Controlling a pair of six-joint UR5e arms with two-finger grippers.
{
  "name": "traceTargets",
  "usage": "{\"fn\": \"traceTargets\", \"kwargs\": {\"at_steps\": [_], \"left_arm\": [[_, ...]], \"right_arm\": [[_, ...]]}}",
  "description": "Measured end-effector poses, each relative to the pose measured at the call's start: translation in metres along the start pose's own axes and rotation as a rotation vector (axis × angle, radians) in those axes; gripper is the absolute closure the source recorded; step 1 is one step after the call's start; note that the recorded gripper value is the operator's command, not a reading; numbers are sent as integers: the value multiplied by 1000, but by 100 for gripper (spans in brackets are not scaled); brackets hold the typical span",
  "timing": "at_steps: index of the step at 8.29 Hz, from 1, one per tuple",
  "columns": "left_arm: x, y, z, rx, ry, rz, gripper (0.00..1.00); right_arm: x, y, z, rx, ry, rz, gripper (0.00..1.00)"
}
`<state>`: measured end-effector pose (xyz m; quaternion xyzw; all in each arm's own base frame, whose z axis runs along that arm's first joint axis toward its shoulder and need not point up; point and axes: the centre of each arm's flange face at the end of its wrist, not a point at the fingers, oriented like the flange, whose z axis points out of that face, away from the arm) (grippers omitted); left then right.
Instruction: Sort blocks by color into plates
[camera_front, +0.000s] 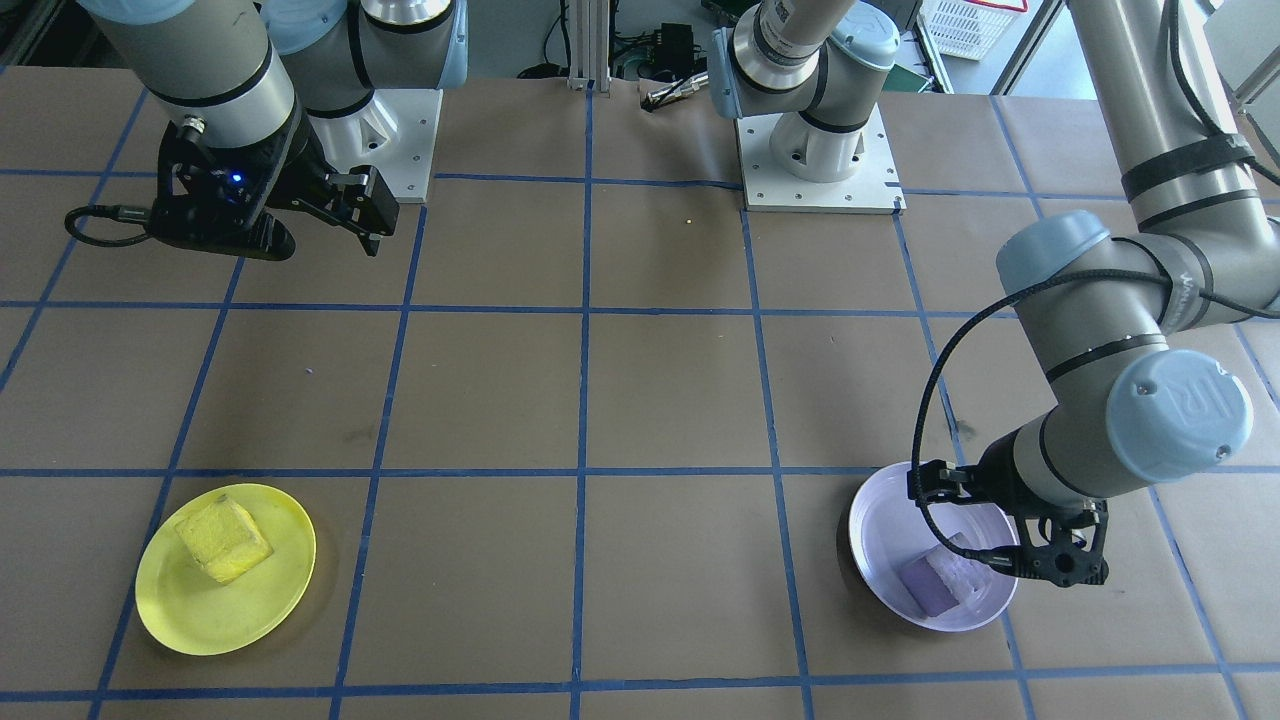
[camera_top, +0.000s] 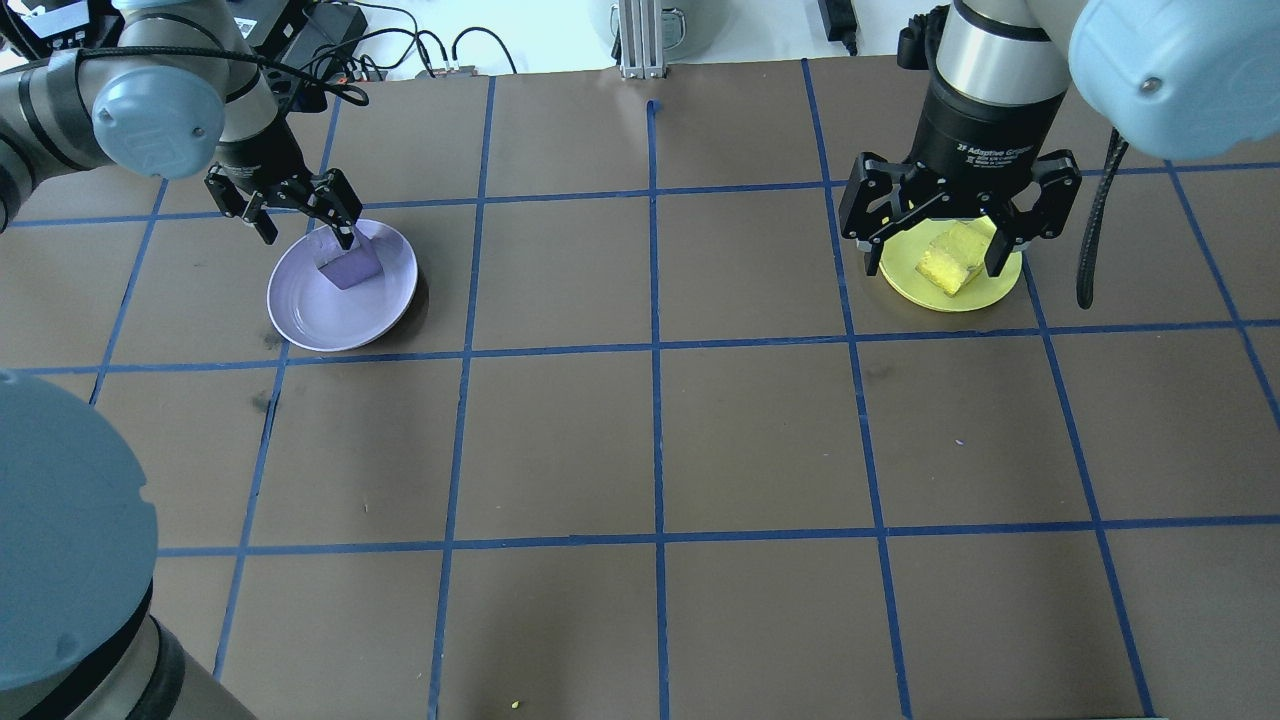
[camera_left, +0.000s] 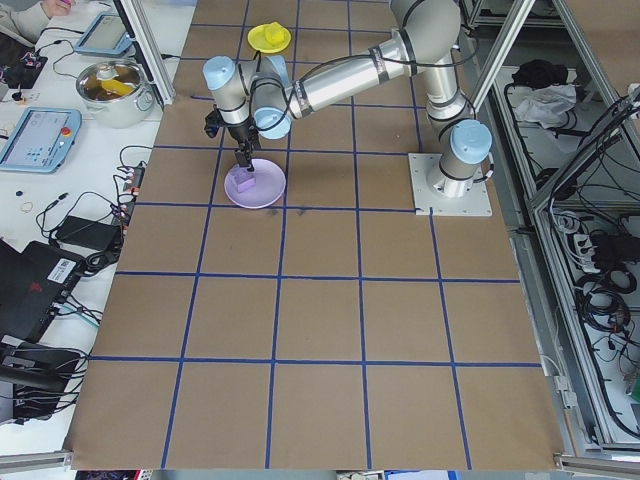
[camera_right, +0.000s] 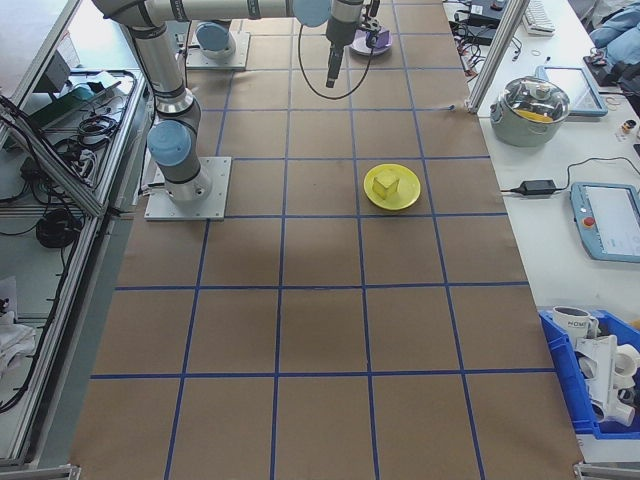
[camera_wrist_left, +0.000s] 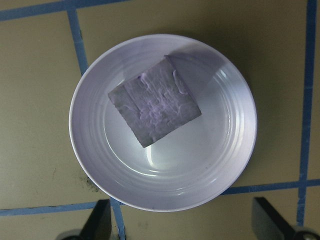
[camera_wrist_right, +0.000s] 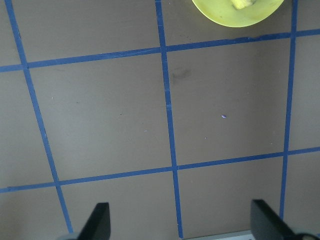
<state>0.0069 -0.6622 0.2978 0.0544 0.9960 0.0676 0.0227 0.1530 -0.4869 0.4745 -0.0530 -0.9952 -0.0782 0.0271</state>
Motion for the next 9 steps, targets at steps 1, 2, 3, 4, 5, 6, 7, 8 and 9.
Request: {"fn": "traceTargets", "kwargs": {"at_steps": [1, 2, 3, 4, 5, 6, 7, 8, 9], "left_arm": [[3, 11, -21, 10, -2, -8, 0], [9, 27, -47, 19, -4, -37, 0], [17, 48, -76, 34, -6, -87, 0], [26, 71, -105, 45, -5, -141, 0], [38, 96, -134, 60, 0, -175, 0], [57, 124, -164, 81, 10, -206, 0], [77, 147, -187, 107, 27, -223, 0], [94, 164, -204, 132, 43, -222, 0], [105, 177, -214, 147, 49, -221, 0]], "right_arm": [[0, 0, 0, 1, 0, 0, 0], [0, 0, 0, 2, 0, 0, 0], [0, 0, 0, 3, -1, 0, 0], [0, 0, 0, 4, -1, 0, 0], [0, -1, -1, 5, -1, 1, 0], [0, -1, -1, 6, -1, 1, 0], [0, -1, -1, 7, -1, 1, 0], [0, -1, -1, 7, -1, 1, 0], [0, 0, -1, 7, -1, 1, 0]]}}
